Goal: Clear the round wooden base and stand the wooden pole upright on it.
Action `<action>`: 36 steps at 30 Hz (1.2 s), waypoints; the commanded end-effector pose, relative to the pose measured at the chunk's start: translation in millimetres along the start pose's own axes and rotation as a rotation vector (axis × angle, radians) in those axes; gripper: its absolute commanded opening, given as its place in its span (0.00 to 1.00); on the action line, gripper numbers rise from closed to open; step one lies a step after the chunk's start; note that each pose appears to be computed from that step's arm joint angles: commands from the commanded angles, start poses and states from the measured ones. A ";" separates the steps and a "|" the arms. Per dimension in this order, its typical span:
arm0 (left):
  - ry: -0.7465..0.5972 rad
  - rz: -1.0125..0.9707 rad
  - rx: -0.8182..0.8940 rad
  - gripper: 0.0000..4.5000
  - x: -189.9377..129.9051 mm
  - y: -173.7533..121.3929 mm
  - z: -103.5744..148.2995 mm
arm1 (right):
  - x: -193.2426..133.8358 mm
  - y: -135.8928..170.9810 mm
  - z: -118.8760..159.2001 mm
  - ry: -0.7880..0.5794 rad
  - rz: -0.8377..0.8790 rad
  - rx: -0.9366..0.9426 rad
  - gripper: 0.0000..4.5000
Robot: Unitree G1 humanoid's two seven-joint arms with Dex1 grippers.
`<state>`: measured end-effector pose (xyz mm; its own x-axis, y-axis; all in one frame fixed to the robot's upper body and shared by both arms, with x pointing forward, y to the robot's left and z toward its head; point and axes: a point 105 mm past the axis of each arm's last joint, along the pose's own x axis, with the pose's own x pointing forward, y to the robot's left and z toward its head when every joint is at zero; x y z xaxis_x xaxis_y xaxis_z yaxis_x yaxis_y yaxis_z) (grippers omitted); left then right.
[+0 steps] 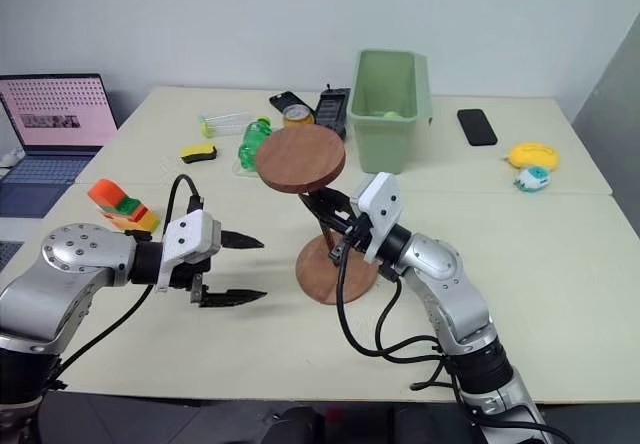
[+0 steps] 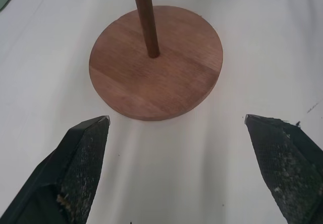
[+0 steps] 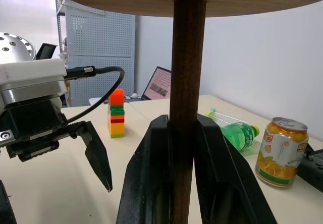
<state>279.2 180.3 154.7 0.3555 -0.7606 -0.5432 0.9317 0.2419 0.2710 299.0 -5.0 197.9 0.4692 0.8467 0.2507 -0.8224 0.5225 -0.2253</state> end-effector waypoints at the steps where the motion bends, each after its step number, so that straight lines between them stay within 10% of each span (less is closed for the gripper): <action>1: -0.032 0.030 0.036 1.00 -5.9 4.4 13.8 | -28.7 -8.6 -78.2 0.323 -0.066 0.080 0.05; 36: -0.031 0.011 0.019 1.00 -4.3 0.9 12.2 | -58.2 -4.5 -118.2 0.524 -0.087 0.173 0.05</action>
<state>278.1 178.5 155.5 0.3514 -0.7593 -0.5478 0.9340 0.2441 0.2608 302.8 -10.6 182.3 0.5014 0.8497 0.1630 -0.8204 0.5268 -0.2222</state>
